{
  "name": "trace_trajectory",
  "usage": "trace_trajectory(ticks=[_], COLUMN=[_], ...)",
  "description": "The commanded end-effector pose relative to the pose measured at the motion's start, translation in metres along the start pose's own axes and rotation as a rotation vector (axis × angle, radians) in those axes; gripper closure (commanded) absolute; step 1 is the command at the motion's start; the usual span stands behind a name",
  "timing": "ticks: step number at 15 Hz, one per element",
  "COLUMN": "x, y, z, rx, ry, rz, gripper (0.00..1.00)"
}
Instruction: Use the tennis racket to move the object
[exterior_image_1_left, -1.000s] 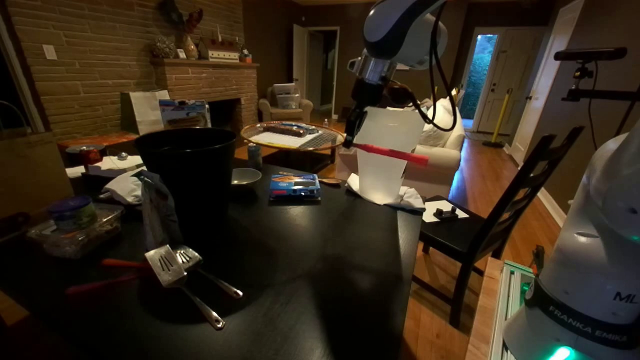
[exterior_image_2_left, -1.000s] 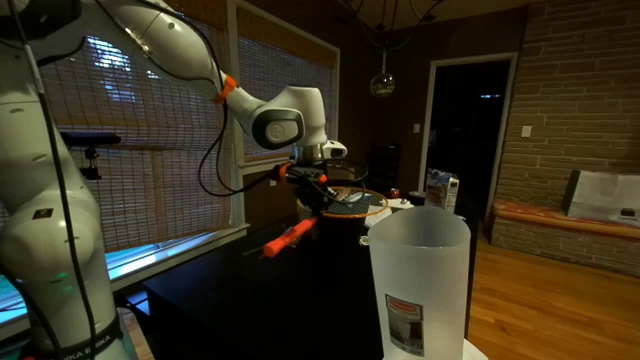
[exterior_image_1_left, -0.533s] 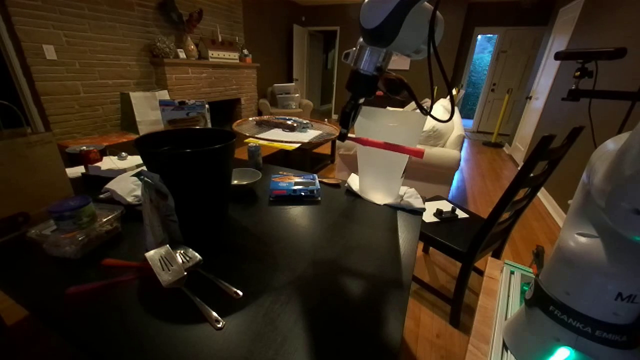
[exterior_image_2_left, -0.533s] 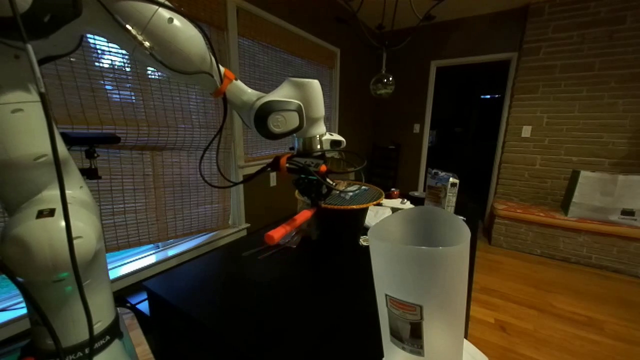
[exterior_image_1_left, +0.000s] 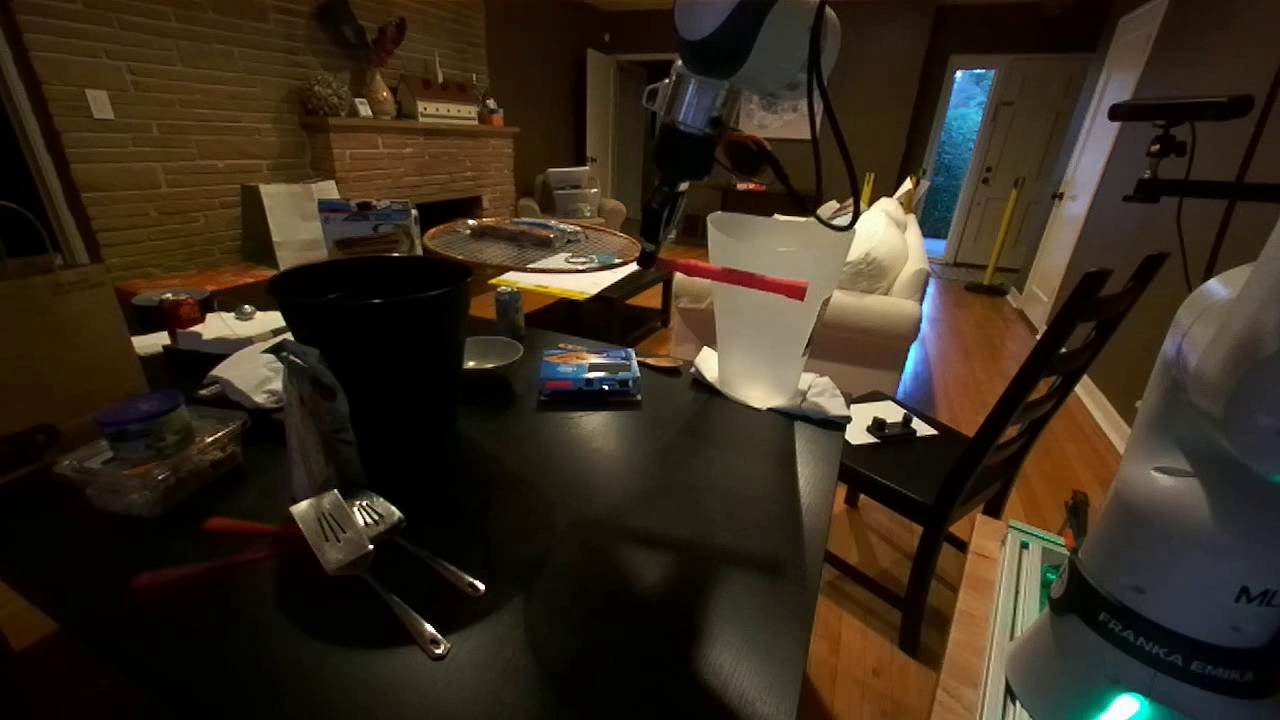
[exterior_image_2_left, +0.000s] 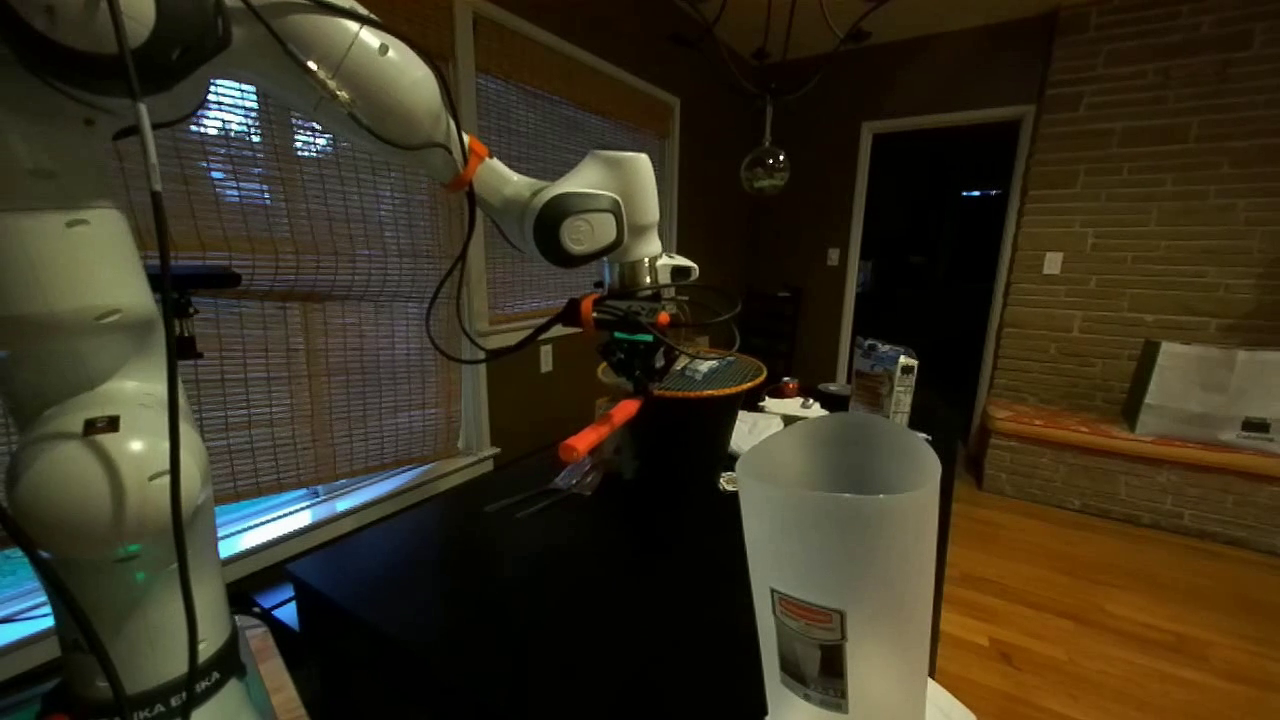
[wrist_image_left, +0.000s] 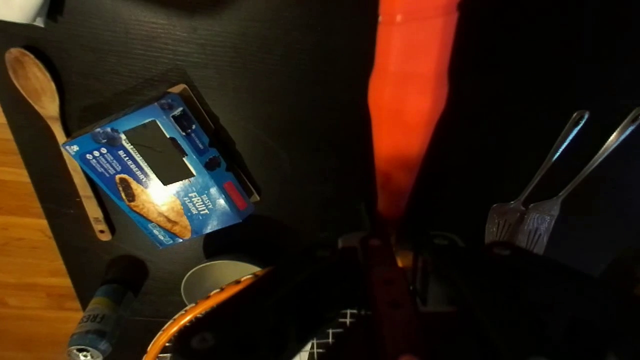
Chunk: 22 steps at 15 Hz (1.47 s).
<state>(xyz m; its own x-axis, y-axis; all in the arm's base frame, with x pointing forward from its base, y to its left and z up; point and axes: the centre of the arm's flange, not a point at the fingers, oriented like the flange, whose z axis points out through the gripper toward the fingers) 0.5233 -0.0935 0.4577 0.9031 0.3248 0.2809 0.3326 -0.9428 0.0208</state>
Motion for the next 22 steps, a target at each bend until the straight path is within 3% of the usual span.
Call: trace_trajectory(ticks=[1, 5, 6, 14, 22], x=[0.002, 0.004, 0.004, 0.044, 0.096], y=[0.001, 0.002, 0.002, 0.002, -0.012], z=[0.002, 0.004, 0.004, -0.01, -0.005], rx=[0.0, 0.001, 0.001, -0.026, -0.063], ry=[-0.003, -0.007, -0.007, -0.003, -0.069], rz=[0.0, 0.0, 0.0, -0.049, -0.151], gripper=[0.89, 0.89, 0.97, 0.97, 0.97])
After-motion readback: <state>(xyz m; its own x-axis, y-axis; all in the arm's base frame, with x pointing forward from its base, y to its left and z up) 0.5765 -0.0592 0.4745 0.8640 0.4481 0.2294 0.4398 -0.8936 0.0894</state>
